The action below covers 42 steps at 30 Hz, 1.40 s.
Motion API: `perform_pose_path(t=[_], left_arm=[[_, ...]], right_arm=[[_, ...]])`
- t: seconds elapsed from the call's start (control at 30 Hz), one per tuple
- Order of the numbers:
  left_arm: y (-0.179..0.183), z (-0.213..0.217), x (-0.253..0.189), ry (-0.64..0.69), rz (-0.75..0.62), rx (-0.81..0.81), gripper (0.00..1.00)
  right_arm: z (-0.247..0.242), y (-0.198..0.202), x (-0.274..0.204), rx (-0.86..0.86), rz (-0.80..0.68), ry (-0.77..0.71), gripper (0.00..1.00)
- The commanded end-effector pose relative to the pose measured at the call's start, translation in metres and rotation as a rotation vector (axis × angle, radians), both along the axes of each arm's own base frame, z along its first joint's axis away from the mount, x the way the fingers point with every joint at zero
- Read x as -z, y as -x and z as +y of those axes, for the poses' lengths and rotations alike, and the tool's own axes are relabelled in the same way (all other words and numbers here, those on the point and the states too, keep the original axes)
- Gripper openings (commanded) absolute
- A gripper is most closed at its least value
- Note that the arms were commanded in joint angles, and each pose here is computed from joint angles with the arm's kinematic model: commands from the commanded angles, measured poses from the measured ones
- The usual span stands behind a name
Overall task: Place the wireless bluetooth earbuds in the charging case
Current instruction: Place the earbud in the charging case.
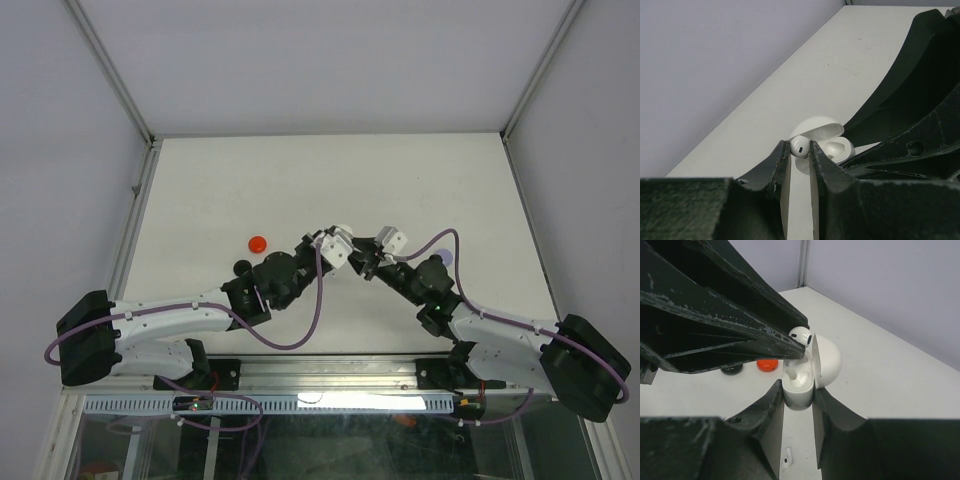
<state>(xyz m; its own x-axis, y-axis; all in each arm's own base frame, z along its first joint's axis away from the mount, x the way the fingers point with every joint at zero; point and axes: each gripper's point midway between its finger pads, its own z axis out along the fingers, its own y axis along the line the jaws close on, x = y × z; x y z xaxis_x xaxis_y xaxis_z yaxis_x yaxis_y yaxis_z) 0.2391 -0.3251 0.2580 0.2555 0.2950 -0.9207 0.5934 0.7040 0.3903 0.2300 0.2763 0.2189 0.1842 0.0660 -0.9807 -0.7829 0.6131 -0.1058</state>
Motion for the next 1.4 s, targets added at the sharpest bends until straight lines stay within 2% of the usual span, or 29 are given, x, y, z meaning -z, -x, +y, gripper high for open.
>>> perform_pose_path(t=[0.0,0.63,1.1,1.17,1.37], left_arm=[[0.009,-0.008,-0.015,0.029,-0.022,0.038,0.14],[0.029,-0.016,-0.009,0.032,0.037,0.108,0.22],[0.011,0.001,-0.005,0.088,0.117,-0.063,0.25],[0.011,0.003,-0.006,0.103,0.131,-0.066,0.28],[0.02,0.001,-0.019,0.184,0.177,-0.015,0.44]], right_arm=[[-0.002,-0.002,-0.038,0.019,-0.071,-0.088,0.12],[-0.004,-0.002,-0.035,0.025,-0.071,-0.083,0.12],[-0.001,0.002,-0.038,-0.002,-0.073,-0.09,0.12],[-0.001,0.002,-0.037,-0.003,-0.071,-0.088,0.12],[-0.001,0.0,-0.034,0.009,-0.066,-0.078,0.12]])
